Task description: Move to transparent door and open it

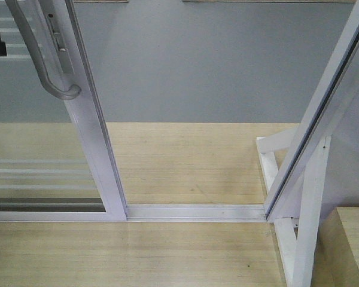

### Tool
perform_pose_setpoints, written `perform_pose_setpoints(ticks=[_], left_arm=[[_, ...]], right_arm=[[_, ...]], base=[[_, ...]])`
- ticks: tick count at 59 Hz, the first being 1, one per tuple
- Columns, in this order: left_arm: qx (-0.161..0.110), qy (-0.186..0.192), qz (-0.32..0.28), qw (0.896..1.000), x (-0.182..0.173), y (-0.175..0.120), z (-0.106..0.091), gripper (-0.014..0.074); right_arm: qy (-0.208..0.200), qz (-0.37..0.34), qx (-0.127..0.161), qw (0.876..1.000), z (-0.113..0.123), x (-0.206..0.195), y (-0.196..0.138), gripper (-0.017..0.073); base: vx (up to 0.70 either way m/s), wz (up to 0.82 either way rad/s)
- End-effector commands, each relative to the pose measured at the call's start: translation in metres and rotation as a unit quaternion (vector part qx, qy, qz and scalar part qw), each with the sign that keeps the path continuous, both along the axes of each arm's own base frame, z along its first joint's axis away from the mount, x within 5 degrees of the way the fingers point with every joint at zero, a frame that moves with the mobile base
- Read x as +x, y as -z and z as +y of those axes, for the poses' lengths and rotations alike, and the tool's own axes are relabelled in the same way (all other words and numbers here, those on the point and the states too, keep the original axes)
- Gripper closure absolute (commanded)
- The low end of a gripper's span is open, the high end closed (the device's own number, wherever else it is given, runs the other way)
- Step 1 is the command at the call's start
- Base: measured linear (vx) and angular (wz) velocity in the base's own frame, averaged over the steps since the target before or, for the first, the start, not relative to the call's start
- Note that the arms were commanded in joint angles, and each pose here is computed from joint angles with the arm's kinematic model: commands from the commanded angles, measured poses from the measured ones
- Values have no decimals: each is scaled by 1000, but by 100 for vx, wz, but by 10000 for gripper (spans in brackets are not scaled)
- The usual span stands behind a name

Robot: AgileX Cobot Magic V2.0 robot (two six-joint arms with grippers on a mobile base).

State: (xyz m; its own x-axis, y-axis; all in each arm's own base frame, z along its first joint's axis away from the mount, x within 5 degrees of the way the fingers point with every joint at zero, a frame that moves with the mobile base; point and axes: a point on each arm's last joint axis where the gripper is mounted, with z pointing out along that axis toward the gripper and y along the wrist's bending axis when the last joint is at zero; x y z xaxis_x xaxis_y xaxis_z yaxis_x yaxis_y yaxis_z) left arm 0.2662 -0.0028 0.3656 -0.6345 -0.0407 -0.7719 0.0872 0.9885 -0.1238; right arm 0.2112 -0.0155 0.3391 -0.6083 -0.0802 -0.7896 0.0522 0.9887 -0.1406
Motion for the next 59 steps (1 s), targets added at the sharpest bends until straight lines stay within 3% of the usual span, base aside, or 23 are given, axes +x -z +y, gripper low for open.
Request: perform_pose_setpoints(ticks=[1,13,29,48,51,59], left_arm=[[-5,-9,-65,998,-25,-11,-2,111],[0,-11,-89,996,-76,-1,-4,111],[-1,1,-108,994,-118,-9,-8,111],[-7,6,-115,993,-128,-12,-9,116],[-18,6,-113,993,-127,-10,-10,130],[-6,-7,-125,992,-130,-3,-7,221]], right_arm=[[-6,-55,-13,998,-1,2,-18,-4],[-4,-43,-14,999,-2,0,-16,-4],[-3,-41,-14,999,-2,0,-16,-4],[-3,-41,-14,999,-2,0,-16,-4],[-3,-41,-14,999,-2,0,-16,-4],[-3,-37,-14,999,-2,0,-15,-4]], base=[[0,0],[0,0],[0,0],[0,0],[0,0],[0,0]])
